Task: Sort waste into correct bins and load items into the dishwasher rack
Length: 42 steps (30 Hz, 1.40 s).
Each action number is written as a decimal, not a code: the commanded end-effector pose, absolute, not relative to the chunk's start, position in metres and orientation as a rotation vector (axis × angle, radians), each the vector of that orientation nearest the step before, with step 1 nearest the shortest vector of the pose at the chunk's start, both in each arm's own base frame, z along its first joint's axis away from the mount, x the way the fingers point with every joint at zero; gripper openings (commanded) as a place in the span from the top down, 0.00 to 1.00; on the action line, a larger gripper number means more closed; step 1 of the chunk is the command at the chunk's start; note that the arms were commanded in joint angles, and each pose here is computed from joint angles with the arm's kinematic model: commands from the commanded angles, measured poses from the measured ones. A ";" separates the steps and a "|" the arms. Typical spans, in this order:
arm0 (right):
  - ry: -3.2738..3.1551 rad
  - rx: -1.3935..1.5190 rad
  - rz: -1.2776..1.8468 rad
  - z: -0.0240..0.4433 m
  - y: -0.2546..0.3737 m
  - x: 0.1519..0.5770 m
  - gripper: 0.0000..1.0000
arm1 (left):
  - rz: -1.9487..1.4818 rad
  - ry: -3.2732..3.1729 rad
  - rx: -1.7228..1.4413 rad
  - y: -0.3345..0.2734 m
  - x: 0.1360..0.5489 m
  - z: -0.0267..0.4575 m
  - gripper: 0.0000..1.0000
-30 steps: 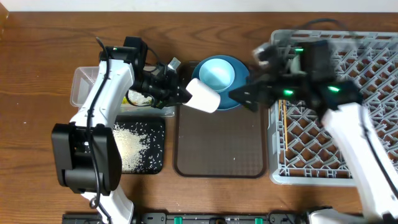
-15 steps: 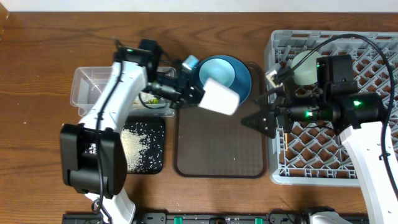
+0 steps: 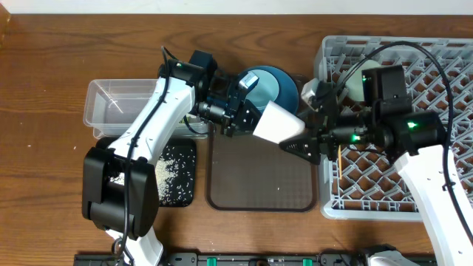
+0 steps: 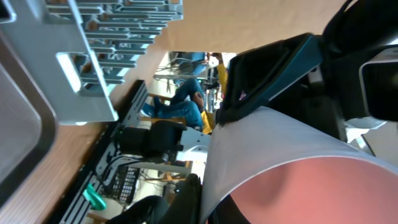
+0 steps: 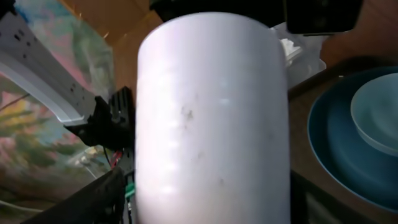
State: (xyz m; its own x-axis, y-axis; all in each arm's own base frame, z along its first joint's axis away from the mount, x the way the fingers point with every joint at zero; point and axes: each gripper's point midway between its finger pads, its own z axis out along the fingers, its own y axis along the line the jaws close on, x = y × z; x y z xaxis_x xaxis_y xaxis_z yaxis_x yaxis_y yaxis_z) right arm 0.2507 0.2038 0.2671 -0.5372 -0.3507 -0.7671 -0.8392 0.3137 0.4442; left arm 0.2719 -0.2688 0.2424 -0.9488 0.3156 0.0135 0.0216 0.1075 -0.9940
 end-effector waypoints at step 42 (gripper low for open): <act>2.117 -0.936 1.074 0.275 0.183 0.245 0.63 | 1.829 -2.572 -0.359 -0.209 0.327 0.217 0.34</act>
State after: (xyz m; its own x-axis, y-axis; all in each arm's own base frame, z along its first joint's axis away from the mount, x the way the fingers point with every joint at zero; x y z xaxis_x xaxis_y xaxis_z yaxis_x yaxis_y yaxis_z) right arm 0.2503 0.1956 0.2650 -0.5881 -0.3409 -0.7334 -0.7988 0.3866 0.4609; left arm 0.3200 -0.2218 0.2172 -0.9770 0.1817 -0.1119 0.1541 0.2383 -0.9589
